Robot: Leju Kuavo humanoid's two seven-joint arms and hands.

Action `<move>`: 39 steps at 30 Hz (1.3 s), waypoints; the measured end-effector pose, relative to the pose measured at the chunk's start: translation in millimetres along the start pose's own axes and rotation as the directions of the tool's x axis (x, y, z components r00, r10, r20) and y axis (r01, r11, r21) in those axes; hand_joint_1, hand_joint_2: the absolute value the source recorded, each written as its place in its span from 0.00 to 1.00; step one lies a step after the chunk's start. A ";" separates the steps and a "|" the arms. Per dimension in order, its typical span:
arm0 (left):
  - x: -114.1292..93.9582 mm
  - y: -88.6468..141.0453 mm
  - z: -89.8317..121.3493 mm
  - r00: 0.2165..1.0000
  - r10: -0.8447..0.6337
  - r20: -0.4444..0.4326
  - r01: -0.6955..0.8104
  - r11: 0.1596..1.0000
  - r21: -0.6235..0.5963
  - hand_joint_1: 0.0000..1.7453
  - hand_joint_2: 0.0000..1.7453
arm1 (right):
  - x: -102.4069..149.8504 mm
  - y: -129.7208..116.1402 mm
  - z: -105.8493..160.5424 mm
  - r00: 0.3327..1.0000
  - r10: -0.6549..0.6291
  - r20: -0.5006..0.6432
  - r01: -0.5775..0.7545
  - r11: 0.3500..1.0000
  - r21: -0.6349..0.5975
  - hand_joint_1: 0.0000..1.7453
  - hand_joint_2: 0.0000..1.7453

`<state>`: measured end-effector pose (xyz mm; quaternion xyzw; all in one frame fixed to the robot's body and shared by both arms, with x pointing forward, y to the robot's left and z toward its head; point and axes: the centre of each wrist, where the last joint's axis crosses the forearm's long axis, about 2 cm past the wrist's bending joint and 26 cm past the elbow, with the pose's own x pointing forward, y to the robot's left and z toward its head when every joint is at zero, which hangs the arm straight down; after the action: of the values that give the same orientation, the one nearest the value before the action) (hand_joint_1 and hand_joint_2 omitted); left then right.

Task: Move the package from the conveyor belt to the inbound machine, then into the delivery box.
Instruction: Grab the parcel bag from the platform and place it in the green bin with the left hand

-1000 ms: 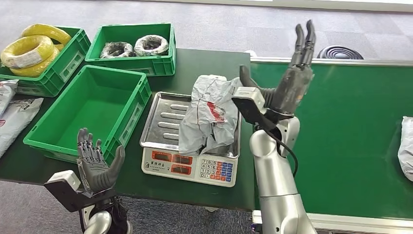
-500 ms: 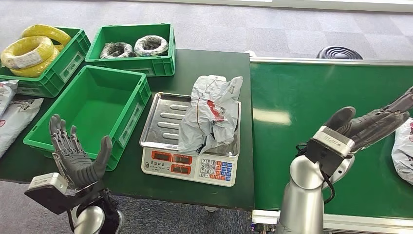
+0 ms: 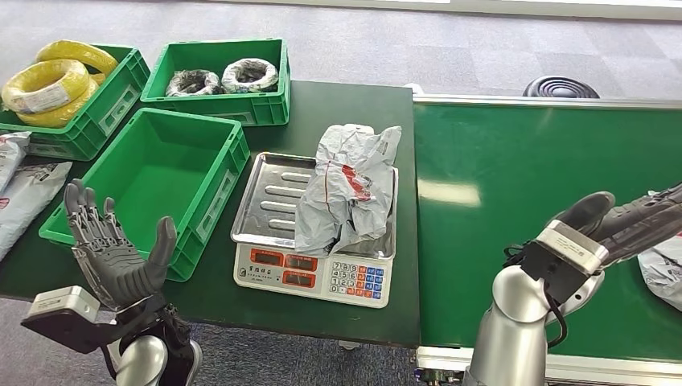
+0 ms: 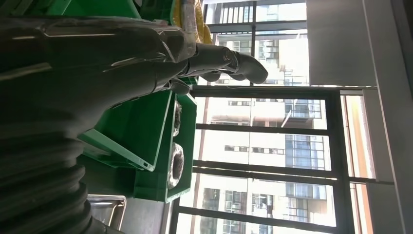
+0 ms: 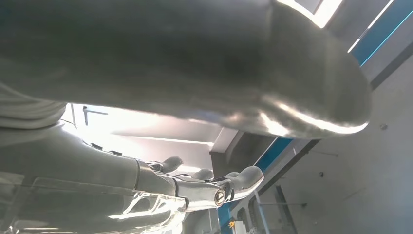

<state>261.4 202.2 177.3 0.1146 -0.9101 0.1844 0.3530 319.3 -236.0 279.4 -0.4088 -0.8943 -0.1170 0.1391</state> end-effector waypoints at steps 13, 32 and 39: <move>11.9 -18.4 -33.2 0.988 -0.018 0.153 0.021 1.000 -0.015 0.00 1.00 | 0.7 -21.3 -1.3 0.999 -0.027 -0.038 0.023 0.995 -0.096 0.00 0.00; -44.5 -199.7 -59.7 0.407 -0.442 0.800 0.841 -0.161 -0.517 0.00 1.00 | 2.9 -17.0 28.3 0.993 -0.007 -0.116 0.009 1.000 0.020 0.00 0.00; -66.4 -193.0 -43.8 0.320 -0.404 0.857 0.803 -0.366 -0.471 0.00 1.00 | 4.4 -18.0 34.2 0.989 -0.008 -0.147 0.013 0.999 0.034 0.00 0.00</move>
<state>401.2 50.9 210.9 0.3868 -0.5962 -0.6702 0.2138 297.6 -233.3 247.3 -0.3918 -0.8857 -0.1319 0.2113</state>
